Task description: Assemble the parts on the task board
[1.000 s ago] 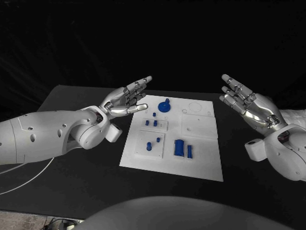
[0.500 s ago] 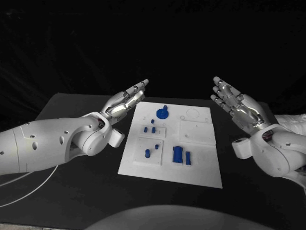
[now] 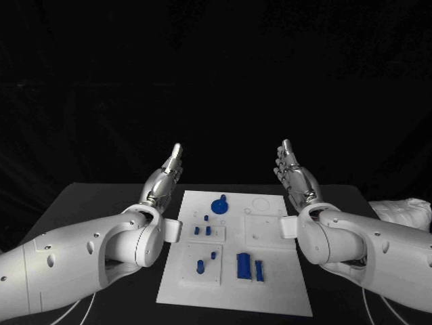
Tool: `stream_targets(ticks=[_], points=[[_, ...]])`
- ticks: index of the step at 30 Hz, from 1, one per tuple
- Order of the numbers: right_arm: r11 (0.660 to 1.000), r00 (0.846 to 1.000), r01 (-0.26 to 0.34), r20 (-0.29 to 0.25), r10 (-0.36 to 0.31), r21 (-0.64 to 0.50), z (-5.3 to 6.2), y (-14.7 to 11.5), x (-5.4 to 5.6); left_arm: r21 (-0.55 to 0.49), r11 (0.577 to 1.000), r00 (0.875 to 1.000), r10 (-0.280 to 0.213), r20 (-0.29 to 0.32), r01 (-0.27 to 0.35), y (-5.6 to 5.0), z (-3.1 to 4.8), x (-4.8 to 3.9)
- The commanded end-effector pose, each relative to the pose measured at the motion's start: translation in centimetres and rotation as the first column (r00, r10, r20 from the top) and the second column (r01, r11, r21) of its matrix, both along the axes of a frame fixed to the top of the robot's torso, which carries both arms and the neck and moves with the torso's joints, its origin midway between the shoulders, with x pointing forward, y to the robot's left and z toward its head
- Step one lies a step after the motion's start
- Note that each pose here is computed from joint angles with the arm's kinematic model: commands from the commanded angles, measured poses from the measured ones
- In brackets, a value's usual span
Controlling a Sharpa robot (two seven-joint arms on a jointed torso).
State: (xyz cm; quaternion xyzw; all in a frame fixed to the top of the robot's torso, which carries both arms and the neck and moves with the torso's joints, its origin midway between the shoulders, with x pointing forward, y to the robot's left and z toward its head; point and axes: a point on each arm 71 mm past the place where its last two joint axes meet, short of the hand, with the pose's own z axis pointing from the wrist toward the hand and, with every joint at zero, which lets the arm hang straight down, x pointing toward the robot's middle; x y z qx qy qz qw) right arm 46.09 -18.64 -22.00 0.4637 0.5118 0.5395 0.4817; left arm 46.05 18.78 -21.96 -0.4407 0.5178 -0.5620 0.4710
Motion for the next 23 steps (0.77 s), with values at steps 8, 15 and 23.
stream_targets(ticks=[8,15,23], points=[[0.996,0.995,0.088,-0.047,-0.088,-0.002,-0.42,-0.61,0.08,0.01,0.989,0.986,0.15,-0.075,-0.15,0.46,-0.46,0.12],[0.996,0.995,0.088,-0.047,-0.088,-0.002,-0.42,-0.61,0.08,0.01,0.989,0.986,0.15,-0.075,-0.15,0.46,-0.46,0.12],[0.996,0.995,0.088,-0.047,-0.088,-0.002,-0.42,-0.61,0.08,0.01,0.989,0.986,0.15,-0.075,-0.15,0.46,-0.46,0.12]])
